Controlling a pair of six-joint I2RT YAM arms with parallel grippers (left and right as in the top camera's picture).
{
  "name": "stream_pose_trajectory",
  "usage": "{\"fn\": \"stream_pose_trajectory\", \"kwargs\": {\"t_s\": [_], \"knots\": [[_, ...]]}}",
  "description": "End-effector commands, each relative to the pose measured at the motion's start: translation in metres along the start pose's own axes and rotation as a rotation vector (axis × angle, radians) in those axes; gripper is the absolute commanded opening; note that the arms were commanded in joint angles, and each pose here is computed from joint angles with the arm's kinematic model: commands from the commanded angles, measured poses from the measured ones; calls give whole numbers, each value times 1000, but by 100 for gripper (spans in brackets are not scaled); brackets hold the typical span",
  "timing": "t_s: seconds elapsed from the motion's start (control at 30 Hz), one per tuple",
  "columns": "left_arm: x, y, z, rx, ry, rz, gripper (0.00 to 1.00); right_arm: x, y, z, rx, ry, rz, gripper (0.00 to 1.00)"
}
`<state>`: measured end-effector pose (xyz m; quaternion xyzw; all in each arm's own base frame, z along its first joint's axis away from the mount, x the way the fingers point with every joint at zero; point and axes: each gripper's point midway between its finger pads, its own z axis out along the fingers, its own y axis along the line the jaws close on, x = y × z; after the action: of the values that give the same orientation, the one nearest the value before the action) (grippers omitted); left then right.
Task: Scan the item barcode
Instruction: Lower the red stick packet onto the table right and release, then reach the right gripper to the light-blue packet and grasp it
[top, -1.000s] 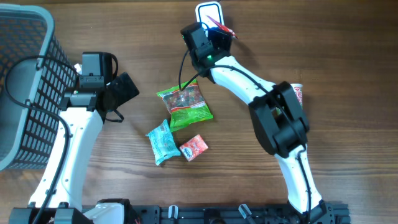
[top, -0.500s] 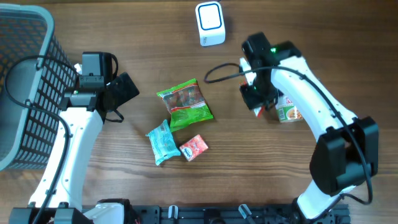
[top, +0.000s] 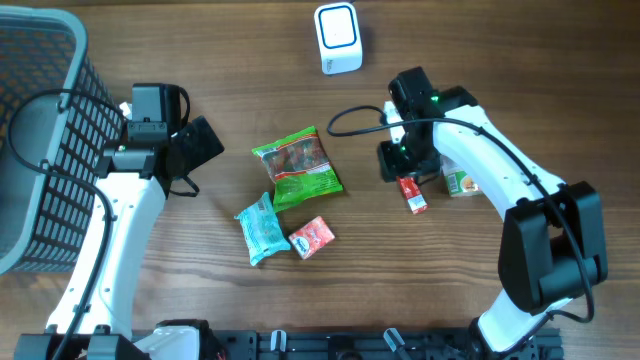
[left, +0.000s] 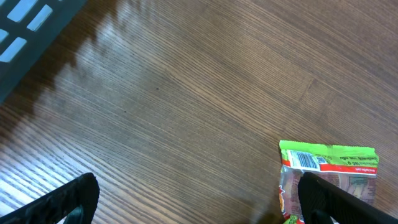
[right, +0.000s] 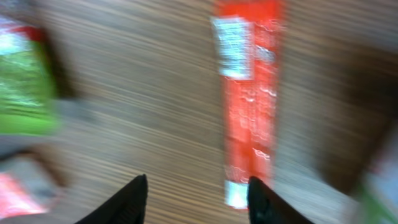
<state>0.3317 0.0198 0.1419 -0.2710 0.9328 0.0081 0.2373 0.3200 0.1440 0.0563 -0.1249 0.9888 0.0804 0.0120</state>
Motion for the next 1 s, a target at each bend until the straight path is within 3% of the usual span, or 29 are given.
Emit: {"fn": "stream_pose_trajectory", "kwargs": {"t_s": [0.0,0.23,0.37,0.67,0.97], "knots": [[-4,2,-4,-1,-19,-11,100,-10,71,0,-286,-39,-84,54],[-4,2,-4,-1,-19,-11,100,-7,161,10,-270,-147,-367,65],[-4,2,-4,-1,-19,-11,100,27,204,17,-270,-106,-468,65],[-4,2,-4,-2,-19,-11,100,61,160,28,43,6,-211,66],[-4,2,-4,-1,-19,-11,100,69,156,27,57,40,-187,63]]}}
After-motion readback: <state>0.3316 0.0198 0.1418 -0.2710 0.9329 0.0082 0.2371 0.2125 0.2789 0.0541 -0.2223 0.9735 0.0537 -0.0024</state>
